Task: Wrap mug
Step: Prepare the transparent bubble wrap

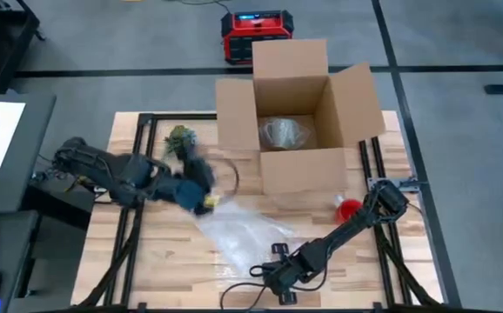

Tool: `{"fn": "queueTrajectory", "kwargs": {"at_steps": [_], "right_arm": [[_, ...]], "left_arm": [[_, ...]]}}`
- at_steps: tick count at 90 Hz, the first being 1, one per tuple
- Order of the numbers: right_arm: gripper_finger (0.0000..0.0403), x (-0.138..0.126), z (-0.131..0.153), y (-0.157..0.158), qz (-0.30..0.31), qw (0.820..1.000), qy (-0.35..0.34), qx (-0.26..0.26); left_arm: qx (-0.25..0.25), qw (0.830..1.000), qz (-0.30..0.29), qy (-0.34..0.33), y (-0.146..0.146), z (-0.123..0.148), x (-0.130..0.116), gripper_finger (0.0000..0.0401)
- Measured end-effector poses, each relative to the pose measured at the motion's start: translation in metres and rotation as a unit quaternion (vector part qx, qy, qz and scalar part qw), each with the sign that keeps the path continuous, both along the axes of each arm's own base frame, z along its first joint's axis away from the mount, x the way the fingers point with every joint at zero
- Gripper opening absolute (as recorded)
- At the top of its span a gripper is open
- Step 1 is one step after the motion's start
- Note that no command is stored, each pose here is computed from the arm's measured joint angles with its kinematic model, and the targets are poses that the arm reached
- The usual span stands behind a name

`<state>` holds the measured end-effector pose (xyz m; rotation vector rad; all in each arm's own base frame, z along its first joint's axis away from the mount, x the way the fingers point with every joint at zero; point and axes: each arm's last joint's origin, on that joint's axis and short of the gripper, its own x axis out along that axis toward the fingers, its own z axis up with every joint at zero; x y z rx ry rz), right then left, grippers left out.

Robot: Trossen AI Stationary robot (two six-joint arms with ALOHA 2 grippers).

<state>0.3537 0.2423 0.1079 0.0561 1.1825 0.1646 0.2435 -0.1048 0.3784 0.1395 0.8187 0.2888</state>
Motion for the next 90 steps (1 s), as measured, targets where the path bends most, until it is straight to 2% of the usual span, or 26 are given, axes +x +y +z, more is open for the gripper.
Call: {"fn": "queueTrajectory", "kwargs": {"at_steps": [9, 17, 32, 49, 61, 68, 79, 90], "right_arm": [[0.0, 0.0, 0.0, 0.0, -0.004, 1.0, 0.0, 0.001], [0.0, 0.0, 0.0, 0.0, -0.004, 1.0, -0.001, 0.002], [0.0, 0.003, 0.01, 0.005, 0.0, 1.0, -0.002, -0.001], [0.0, 0.008, 0.025, 0.013, 0.01, 0.998, -0.049, -0.046], [0.0, 0.007, 0.026, 0.012, 0.006, 0.997, -0.044, -0.056], [0.0001, 0.007, 0.025, 0.009, -0.017, 0.997, -0.037, -0.061], [0.0019, 0.005, 0.023, 0.0, -0.056, 0.995, -0.006, -0.077], [0.0053, 0.002, 0.026, -0.005, -0.083, 0.991, 0.005, -0.108]], "left_arm": [[0.002, 0.996, -0.071, 0.057, -0.045, -0.031, -0.001, 0.0123], [0.015, 0.991, -0.089, 0.099, -0.078, -0.064, -0.007, 0.0123], [0.014, 0.991, -0.032, 0.128, -0.122, -0.126, -0.012, 0.0123], [0.006, 0.997, 0.059, 0.049, -0.16, -0.172, -0.018, 0.0123], [0.005, 0.995, 0.101, -0.017, -0.174, -0.191, -0.024, 0.0123], [0.015, 0.993, 0.109, -0.046, -0.177, -0.198, -0.025, 0.0123], [0.042, 0.994, 0.094, -0.044, -0.178, -0.203, -0.024, 0.0123], [0.037, 0.993, 0.103, -0.048, -0.175, -0.202, -0.021, 0.0123]]}}
